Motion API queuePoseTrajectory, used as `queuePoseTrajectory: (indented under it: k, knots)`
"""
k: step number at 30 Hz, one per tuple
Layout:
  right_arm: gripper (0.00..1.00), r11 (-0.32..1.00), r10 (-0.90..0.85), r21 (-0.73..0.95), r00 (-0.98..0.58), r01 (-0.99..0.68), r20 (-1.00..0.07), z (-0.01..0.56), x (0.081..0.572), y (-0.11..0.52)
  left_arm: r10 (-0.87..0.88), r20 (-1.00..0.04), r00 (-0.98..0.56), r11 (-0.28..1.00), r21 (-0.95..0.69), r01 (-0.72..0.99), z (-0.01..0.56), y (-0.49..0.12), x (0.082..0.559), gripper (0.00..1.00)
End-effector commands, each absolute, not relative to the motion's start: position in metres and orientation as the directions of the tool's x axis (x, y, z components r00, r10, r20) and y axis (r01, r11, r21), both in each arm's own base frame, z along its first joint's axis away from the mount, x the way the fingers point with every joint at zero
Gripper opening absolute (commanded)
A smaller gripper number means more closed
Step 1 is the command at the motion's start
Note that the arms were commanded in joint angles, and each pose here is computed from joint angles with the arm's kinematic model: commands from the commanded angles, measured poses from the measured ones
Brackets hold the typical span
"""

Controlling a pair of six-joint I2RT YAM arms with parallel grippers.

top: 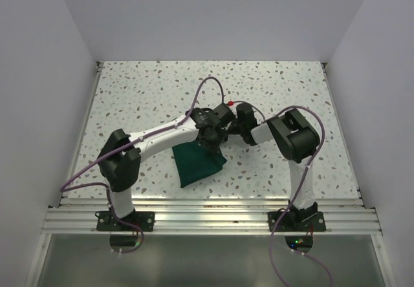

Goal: Prepare the surgical pack

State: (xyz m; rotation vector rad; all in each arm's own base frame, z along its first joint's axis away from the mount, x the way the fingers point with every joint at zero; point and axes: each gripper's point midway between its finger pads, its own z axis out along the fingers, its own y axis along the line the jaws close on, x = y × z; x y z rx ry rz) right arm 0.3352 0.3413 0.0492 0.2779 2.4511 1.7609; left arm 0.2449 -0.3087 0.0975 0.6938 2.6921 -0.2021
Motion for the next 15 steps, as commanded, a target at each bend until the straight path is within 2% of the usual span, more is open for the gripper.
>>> queuePoseTrajectory:
  k: [1, 3, 4, 6, 7, 8, 9, 10, 11, 13, 15]
  knots:
    - [0.14, 0.280, 0.243, 0.958, -0.970, 0.057, -0.013, 0.062, 0.343, 0.323, 0.399, -0.467, -0.789, 0.850, -0.135, 0.509, 0.123, -0.329, 0.246, 0.00]
    - [0.15, 0.335, 0.251, 0.941, -0.967, 0.050, -0.038, 0.060, 0.347, 0.304, 0.397, -0.465, -0.792, 0.851, -0.136, 0.507, 0.122, -0.326, 0.243, 0.00]
    - [0.16, 0.402, 0.218, 0.915, -0.974, 0.032, -0.062, 0.057, 0.339, 0.292, 0.394, -0.462, -0.794, 0.853, -0.138, 0.503, 0.121, -0.325, 0.242, 0.00]
    - [0.18, 0.457, 0.212, 0.887, -0.976, 0.058, -0.045, 0.056, 0.337, 0.273, 0.391, -0.462, -0.796, 0.853, -0.142, 0.502, 0.119, -0.324, 0.241, 0.14]
    - [0.18, 0.463, 0.190, 0.886, -0.979, 0.023, -0.074, 0.059, 0.336, 0.268, 0.385, -0.467, -0.796, 0.853, -0.149, 0.500, 0.120, -0.325, 0.241, 0.22]
    - [0.19, 0.464, 0.185, 0.886, -0.979, 0.009, -0.087, 0.066, 0.336, 0.264, 0.383, -0.468, -0.797, 0.853, -0.153, 0.500, 0.121, -0.323, 0.239, 0.40]
    - [0.19, 0.480, 0.179, 0.877, -0.982, 0.029, -0.066, 0.066, 0.334, 0.259, 0.377, -0.474, -0.796, 0.853, -0.157, 0.498, 0.123, -0.323, 0.239, 0.46]
    - [0.20, 0.500, 0.149, 0.866, -0.983, -0.017, -0.105, 0.066, 0.333, 0.257, 0.364, -0.484, -0.796, 0.859, -0.155, 0.487, 0.126, -0.322, 0.240, 0.51]
    - [0.20, 0.512, 0.139, 0.858, -0.983, -0.034, -0.122, 0.069, 0.332, 0.256, 0.351, -0.500, -0.792, 0.862, -0.159, 0.482, 0.133, -0.319, 0.240, 0.62]
    - [0.20, 0.508, 0.132, 0.860, -0.983, -0.043, -0.127, 0.069, 0.332, 0.256, 0.316, -0.523, -0.792, 0.878, -0.154, 0.453, 0.142, -0.312, 0.246, 0.70]
    - [0.20, 0.509, 0.129, 0.860, -0.984, -0.042, -0.124, 0.067, 0.331, 0.257, 0.267, -0.565, -0.780, 0.896, -0.152, 0.417, 0.160, -0.299, 0.256, 0.71]
